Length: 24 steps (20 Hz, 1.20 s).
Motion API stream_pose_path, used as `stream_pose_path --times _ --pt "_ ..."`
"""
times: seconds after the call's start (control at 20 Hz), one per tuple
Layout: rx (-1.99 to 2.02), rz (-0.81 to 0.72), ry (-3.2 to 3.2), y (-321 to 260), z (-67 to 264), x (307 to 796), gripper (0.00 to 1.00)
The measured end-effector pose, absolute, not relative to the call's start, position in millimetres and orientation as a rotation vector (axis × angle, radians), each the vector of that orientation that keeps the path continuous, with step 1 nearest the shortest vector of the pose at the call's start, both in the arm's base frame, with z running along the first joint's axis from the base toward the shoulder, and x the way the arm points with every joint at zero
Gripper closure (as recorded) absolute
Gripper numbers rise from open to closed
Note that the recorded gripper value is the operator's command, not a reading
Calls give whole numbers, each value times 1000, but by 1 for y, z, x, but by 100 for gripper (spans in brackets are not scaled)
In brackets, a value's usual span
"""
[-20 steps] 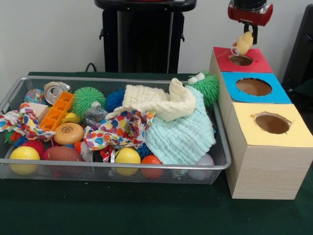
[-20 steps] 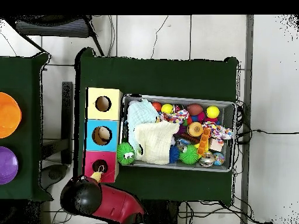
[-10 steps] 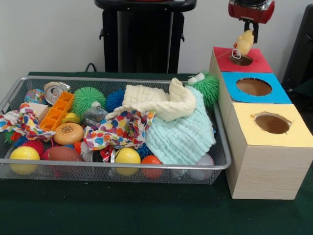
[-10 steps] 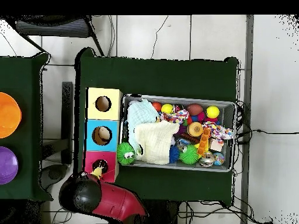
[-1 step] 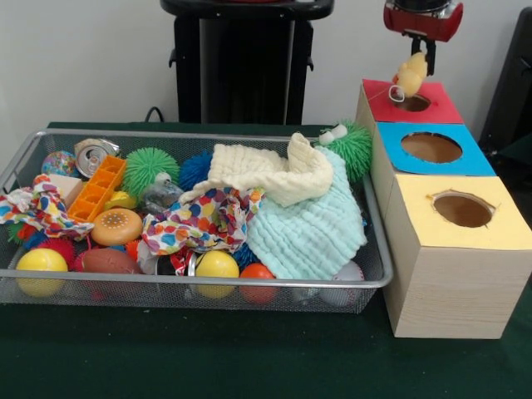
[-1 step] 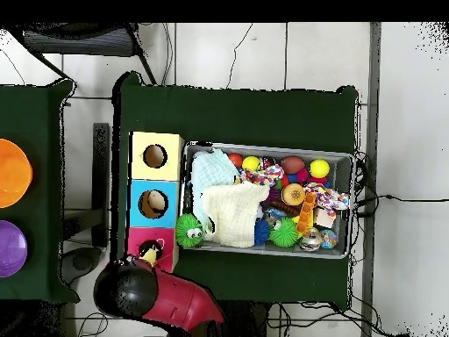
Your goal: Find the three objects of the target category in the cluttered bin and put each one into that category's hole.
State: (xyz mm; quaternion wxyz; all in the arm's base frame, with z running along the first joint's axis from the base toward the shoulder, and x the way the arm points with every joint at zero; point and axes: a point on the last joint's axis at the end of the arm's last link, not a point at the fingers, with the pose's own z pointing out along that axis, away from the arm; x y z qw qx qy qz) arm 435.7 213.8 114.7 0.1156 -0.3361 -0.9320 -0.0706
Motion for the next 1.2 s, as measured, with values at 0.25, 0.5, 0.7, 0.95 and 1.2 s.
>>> stream_pose_path --times 0.25,0.5,0.7,0.95,1.2 --pt "-996 -201 -2714 210 110 436 0" --pt "-997 -204 -2714 210 110 436 0" --pt "-998 -208 -2712 209 110 437 0" --pt "-1011 -212 -2708 205 110 440 0" --pt "-1013 -213 -2711 204 111 441 0"
